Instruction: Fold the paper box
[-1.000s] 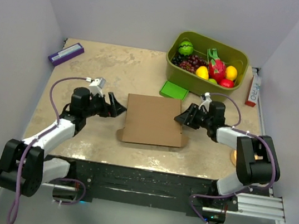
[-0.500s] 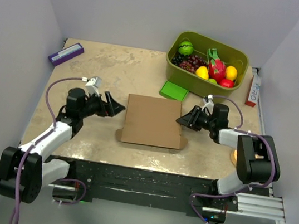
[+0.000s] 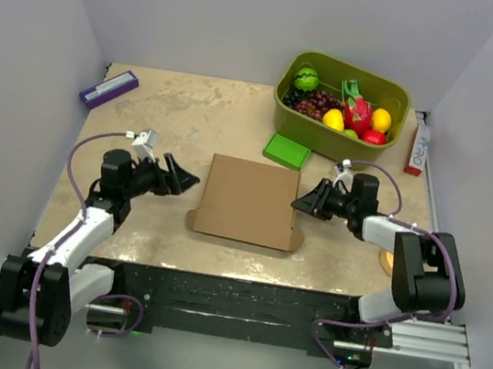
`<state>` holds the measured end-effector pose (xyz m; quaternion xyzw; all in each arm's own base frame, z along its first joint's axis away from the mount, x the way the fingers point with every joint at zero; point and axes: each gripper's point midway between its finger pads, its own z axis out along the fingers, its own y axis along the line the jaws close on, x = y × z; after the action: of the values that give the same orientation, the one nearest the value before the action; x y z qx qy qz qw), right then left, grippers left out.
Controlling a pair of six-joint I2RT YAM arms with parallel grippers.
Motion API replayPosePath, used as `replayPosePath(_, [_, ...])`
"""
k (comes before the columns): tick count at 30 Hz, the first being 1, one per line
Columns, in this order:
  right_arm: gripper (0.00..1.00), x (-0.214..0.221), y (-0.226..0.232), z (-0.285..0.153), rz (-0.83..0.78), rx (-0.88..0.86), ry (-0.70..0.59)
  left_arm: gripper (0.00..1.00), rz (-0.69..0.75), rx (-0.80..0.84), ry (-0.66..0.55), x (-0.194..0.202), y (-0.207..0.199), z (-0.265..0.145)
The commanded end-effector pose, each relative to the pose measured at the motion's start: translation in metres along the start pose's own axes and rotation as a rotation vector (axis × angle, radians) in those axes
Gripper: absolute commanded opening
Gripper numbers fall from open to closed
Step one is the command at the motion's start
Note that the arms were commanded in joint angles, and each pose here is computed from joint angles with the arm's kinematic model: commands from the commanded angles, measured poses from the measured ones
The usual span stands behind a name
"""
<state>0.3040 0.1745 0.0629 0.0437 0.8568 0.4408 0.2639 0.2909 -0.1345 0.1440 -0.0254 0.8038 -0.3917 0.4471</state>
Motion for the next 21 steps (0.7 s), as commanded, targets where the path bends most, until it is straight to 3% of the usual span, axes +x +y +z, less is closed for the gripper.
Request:
replayPosePath(1, [0.0, 0.001, -0.019, -0.011, -0.034, 0.149, -0.012, 0.93, 0.0, 0.017, 0.002, 0.003, 0.001, -0.006])
replayPosePath(3, [0.0, -0.007, -0.031, -0.021, -0.076, 0.258, -0.045, 0.93, 0.001, 0.015, -0.001, 0.003, 0.002, -0.006])
replayPosePath(6, [0.1, -0.011, -0.041, -0.029, -0.1, 0.337, -0.064, 0.93, -0.002, 0.013, 0.003, 0.003, 0.003, -0.005])
replayPosePath(9, [0.12, -0.006, -0.046, -0.029, -0.088, 0.352, -0.054, 0.93, -0.002, 0.011, 0.003, 0.004, 0.005, -0.004])
replayPosePath(15, [0.01, 0.017, -0.075, -0.027, -0.004, 0.448, 0.014, 0.93, 0.012, 0.014, 0.017, 0.005, 0.004, -0.004])
replayPosePath(21, [0.0, 0.017, -0.082, -0.039, 0.038, 0.52, -0.041, 0.93, 0.032, 0.005, 0.005, 0.0, 0.002, -0.007])
